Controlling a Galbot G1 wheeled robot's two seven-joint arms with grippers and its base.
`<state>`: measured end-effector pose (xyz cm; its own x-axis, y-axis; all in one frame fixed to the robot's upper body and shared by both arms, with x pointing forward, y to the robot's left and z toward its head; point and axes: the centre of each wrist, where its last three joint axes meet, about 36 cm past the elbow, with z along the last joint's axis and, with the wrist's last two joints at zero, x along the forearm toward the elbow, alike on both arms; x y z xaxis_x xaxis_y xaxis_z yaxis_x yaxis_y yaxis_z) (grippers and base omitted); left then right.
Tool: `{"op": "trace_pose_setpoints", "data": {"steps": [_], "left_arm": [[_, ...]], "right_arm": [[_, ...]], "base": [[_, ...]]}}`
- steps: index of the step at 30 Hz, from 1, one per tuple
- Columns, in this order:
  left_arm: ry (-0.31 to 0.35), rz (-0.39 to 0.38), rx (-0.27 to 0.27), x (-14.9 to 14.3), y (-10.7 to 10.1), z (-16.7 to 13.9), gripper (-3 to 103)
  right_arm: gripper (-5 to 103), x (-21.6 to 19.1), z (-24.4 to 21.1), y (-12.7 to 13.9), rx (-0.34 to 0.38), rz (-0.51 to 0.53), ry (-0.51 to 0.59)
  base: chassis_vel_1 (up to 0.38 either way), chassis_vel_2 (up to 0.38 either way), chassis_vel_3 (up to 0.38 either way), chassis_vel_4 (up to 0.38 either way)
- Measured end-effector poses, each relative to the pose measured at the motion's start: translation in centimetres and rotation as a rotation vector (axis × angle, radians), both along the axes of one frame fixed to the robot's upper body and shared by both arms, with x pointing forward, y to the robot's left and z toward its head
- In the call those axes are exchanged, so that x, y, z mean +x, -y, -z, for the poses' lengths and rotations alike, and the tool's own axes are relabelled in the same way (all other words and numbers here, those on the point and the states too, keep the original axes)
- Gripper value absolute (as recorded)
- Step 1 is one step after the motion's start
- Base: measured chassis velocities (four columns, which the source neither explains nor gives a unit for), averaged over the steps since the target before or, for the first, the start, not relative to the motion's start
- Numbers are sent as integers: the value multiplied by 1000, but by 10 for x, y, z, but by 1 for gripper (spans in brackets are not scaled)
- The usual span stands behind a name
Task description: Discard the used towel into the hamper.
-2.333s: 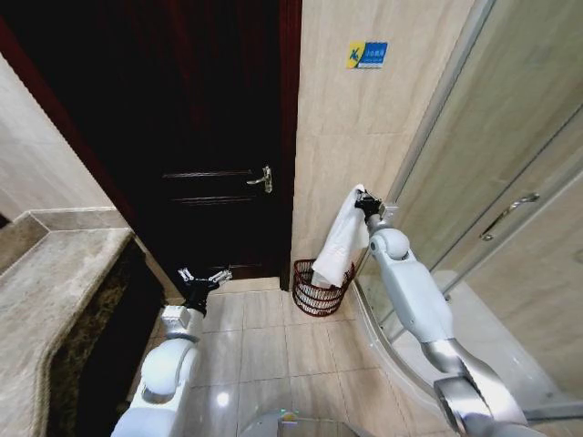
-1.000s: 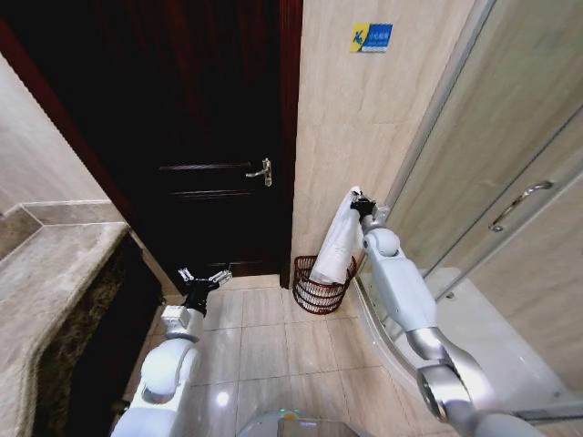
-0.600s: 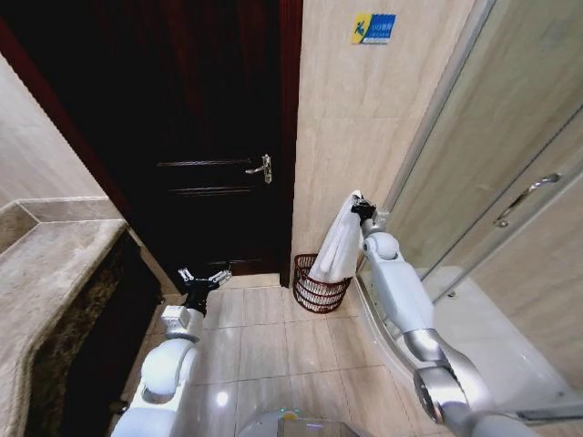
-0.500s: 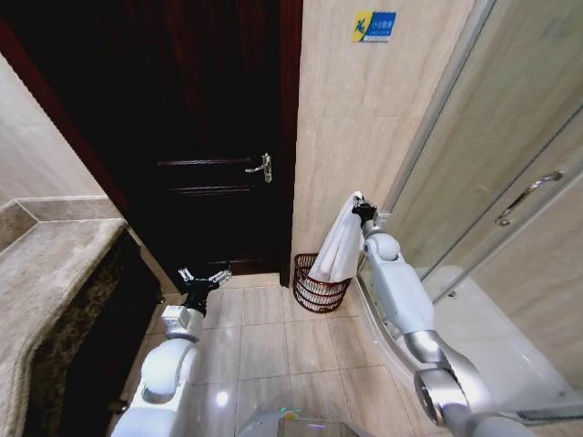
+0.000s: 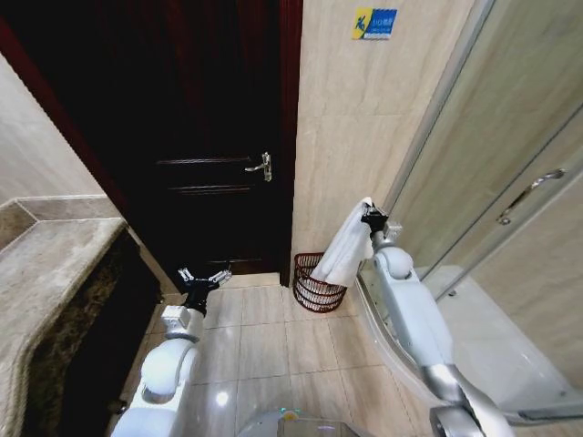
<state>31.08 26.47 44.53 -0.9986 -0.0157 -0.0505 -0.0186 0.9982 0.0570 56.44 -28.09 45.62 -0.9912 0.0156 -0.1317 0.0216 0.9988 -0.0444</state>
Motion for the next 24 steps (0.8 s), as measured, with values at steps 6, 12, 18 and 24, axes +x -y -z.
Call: {"op": "trace_pose_setpoints", "data": {"steps": [6,12,18,24], "left_arm": [[0,0,0,0,0,0,100],[0,0,0,0,0,0,100],[0,0,0,0,0,0,100],[0,0,0,0,0,0,100]], "right_arm": [[2,-20,18,1,11,9,-8],[2,-40,31,1,22,12,-16],[2,-49,36,3,27,18,-21],[2,-58,40,5,25,22,-18]], "base": [[0,0,0,0],[-18,16,11,-13],[-96,100,97,-94],[-118,120,123,-120]]}}
